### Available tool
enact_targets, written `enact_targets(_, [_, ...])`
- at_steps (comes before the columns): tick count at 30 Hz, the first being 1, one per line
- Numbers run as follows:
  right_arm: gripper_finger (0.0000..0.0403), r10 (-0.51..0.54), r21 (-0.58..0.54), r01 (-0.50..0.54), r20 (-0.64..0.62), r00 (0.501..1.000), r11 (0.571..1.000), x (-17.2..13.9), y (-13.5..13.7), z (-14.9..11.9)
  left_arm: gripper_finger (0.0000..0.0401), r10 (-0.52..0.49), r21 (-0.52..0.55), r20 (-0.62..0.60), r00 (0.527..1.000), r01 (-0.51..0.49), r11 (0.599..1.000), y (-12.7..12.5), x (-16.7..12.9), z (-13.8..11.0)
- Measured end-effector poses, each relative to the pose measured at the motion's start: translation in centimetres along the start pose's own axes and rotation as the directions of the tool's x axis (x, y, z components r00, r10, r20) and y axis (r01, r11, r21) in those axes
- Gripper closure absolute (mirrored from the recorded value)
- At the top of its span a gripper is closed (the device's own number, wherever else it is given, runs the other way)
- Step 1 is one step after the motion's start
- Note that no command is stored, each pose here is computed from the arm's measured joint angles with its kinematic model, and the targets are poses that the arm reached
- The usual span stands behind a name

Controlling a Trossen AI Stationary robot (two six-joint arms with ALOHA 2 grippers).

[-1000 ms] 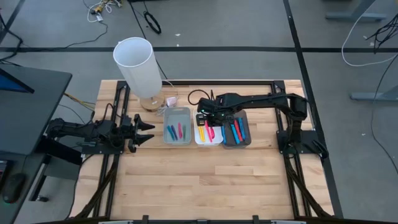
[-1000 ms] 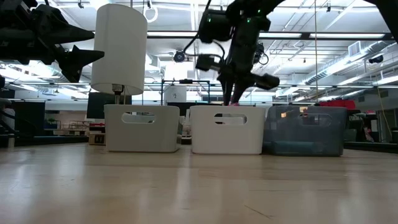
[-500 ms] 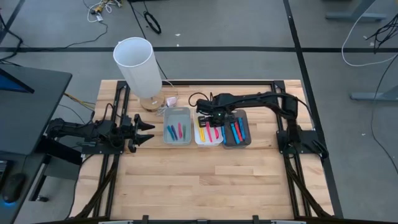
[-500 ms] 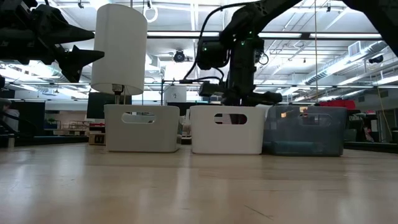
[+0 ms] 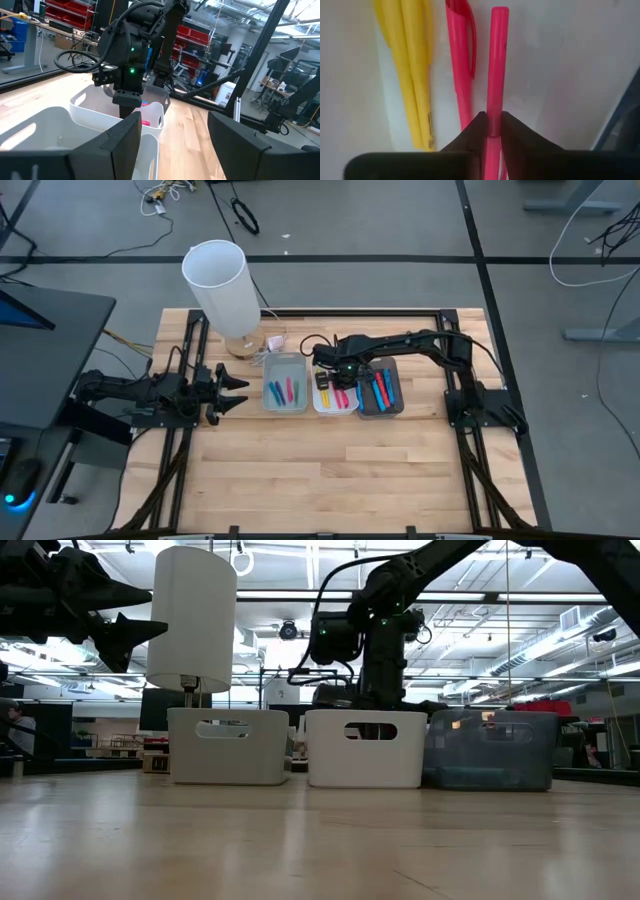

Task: Pick & Place Markers
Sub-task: Put the pink highlighter pen into the white bin, then return to Home Position

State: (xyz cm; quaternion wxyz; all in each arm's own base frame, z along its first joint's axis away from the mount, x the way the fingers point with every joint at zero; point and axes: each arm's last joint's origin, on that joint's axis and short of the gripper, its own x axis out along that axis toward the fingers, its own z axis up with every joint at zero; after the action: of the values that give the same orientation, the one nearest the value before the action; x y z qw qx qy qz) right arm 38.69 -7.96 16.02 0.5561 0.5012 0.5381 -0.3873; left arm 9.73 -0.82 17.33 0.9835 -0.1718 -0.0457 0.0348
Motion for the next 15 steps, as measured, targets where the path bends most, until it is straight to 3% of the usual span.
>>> enact_targets(15, [0.0222, 0.028, -0.024, -0.027, 0.024, 0.999, 0.999, -0.94, 0.2, -0.15, 0.0167, 0.0, 0.0, 0.0, 1.0, 0.0, 1.0, 0.0, 0.0, 0.0])
